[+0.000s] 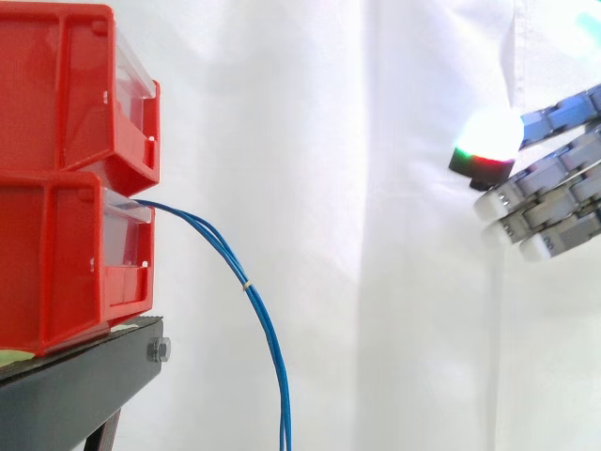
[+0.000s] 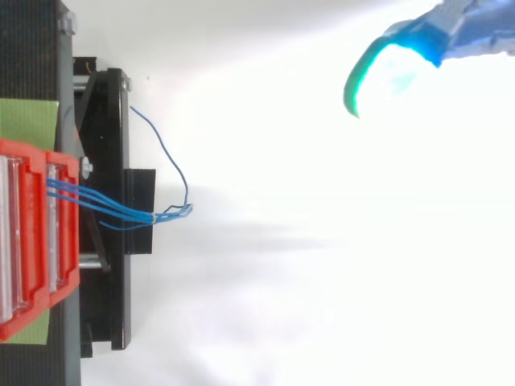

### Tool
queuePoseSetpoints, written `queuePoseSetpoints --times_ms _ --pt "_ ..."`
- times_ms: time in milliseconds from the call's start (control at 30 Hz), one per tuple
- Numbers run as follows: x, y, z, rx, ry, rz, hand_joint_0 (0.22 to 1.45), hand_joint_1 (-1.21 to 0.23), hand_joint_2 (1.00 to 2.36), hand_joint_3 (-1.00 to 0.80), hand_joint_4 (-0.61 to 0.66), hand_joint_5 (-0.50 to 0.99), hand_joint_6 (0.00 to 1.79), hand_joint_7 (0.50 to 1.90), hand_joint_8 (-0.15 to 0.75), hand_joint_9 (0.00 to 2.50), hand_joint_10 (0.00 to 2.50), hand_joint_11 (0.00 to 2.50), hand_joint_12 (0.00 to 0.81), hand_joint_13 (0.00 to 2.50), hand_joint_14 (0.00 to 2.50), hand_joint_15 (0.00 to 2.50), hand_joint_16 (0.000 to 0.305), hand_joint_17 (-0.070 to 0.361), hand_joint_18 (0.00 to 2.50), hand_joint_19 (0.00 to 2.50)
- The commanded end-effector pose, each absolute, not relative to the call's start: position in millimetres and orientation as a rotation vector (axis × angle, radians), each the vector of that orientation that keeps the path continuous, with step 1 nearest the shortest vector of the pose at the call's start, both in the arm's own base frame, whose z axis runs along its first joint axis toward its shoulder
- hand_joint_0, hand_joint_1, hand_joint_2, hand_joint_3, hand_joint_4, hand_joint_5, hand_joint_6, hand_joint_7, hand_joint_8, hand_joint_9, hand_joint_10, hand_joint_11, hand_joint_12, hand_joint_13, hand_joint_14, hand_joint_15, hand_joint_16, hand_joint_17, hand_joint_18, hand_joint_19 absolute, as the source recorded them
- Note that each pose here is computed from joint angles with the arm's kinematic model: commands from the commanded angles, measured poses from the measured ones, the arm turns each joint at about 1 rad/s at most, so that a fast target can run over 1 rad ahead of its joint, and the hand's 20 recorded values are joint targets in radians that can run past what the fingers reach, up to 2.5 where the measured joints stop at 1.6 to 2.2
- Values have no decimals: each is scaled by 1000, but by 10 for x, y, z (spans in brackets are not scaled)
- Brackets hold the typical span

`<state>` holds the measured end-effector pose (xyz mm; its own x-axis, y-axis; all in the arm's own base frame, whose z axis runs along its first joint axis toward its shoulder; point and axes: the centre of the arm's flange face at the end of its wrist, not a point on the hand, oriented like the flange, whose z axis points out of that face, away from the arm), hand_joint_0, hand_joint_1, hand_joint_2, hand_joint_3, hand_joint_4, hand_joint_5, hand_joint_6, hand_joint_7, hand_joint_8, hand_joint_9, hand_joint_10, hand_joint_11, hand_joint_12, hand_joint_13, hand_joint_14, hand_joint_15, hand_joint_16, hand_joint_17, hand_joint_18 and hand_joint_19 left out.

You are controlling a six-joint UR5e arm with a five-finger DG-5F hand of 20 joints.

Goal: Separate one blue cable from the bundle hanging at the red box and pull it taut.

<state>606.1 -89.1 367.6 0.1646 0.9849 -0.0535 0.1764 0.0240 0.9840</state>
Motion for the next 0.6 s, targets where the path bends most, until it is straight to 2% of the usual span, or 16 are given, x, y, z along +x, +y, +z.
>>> queuePoseSetpoints --times_ms 0,567 --pt "6271 -810 3404 1366 1205 985 494 -679 1000 -500 213 -244 502 795 236 352 3 109 265 211 0 0 29 65 69 66" --pt "6623 -615 2819 1354 1148 973 493 -633 1000 -500 244 -227 502 813 254 437 4 152 262 268 0 0 27 62 94 44"
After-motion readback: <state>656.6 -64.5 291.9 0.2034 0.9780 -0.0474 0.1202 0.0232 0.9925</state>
